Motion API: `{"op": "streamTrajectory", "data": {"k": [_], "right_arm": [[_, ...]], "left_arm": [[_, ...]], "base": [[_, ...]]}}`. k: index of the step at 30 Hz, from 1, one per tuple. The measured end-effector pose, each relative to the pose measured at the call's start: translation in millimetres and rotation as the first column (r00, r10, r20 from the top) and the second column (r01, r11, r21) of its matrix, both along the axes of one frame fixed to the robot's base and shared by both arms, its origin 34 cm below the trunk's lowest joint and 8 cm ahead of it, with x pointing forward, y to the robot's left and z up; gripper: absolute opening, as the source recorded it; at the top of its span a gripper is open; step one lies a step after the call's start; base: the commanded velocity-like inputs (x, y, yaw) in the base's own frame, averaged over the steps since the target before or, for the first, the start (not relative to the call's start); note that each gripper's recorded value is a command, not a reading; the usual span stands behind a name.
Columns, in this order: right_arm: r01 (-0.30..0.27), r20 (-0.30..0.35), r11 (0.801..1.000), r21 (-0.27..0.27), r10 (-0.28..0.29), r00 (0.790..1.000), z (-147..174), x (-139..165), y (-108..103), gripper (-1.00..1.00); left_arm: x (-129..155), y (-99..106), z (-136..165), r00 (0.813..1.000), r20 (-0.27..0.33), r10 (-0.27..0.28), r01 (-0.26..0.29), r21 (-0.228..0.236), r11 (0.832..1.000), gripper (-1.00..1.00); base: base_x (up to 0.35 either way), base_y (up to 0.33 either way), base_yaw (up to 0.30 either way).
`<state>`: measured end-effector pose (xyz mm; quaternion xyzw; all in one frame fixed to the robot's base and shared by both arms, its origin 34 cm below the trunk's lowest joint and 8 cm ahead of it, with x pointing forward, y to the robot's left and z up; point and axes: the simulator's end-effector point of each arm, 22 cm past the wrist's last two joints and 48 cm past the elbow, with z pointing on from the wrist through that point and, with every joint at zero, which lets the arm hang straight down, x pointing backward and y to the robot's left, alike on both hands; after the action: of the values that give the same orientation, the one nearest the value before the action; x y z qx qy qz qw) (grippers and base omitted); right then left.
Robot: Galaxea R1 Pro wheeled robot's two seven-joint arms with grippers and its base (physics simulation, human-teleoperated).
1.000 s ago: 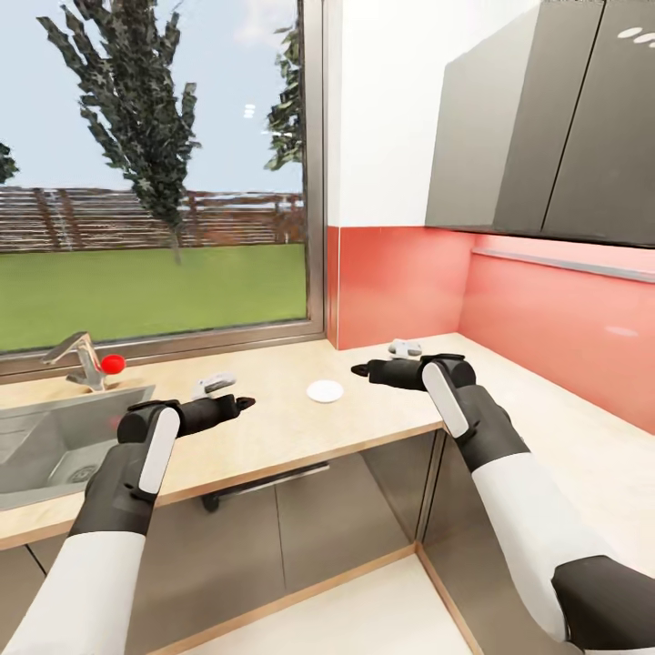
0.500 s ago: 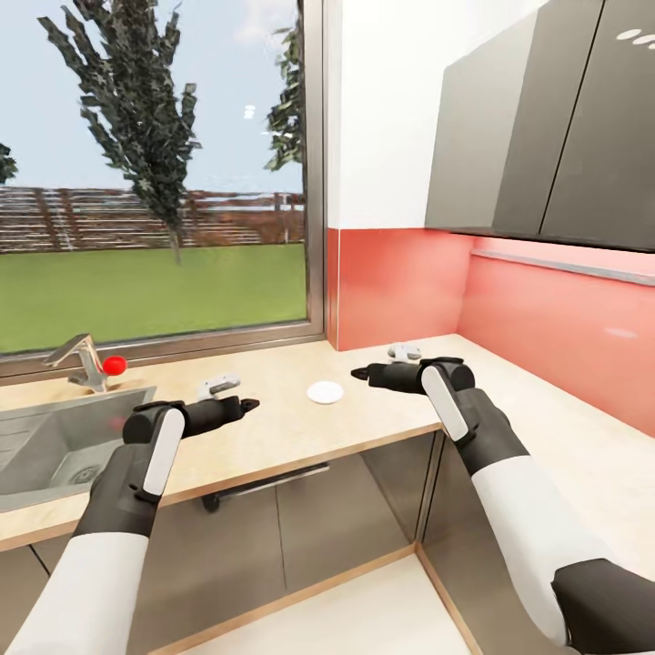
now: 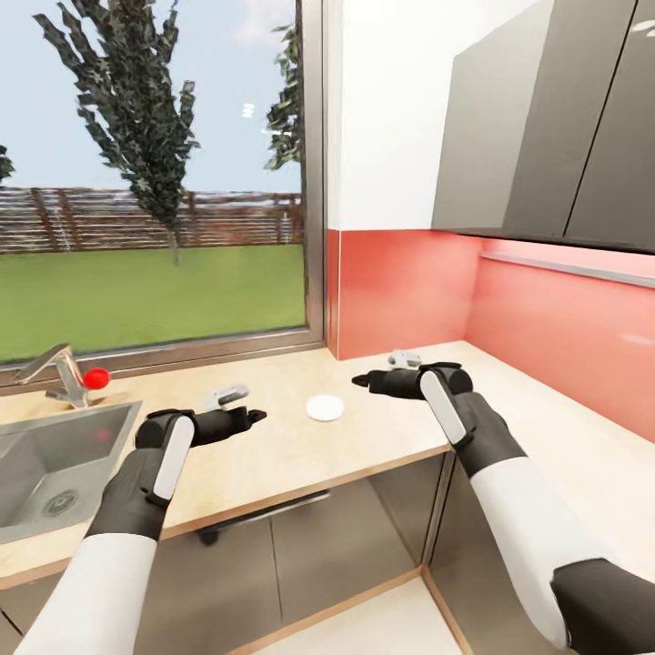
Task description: Set up a coffee station on the kitchen countertop: keep the coffee maker on the countertop, move the bottle of coffee from the kitchen shelf to the counter next to the coffee maker, place a paper coffee filter on top of the coffee maker, put the saucer next to the coffee maker with the coffee cup on the saucer, and place the electric kettle next to the coffee maker.
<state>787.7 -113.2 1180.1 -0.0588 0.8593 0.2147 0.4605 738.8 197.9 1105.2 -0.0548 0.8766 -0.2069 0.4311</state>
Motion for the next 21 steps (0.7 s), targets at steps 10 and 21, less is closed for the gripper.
{"op": "streamTrajectory", "data": {"k": [10,21], "right_arm": [[0.018,-0.112,1.0,-0.014,-0.02,0.994,-49.2,-3.1,-8.1,1.0],[0.023,-0.192,1.0,-0.021,-0.026,0.981,-83.2,-9.4,-12.1,1.0]], "left_arm": [[-0.2,-1.3,-1.3,1.0,-0.003,-0.001,0.001,-0.002,1.0,1.0],[-1.1,-14.4,-2.6,1.0,-0.008,-0.015,0.015,-0.02,1.0,1.0]], "base": [[0.324,0.0,0.0],[0.102,0.0,0.0]]}}
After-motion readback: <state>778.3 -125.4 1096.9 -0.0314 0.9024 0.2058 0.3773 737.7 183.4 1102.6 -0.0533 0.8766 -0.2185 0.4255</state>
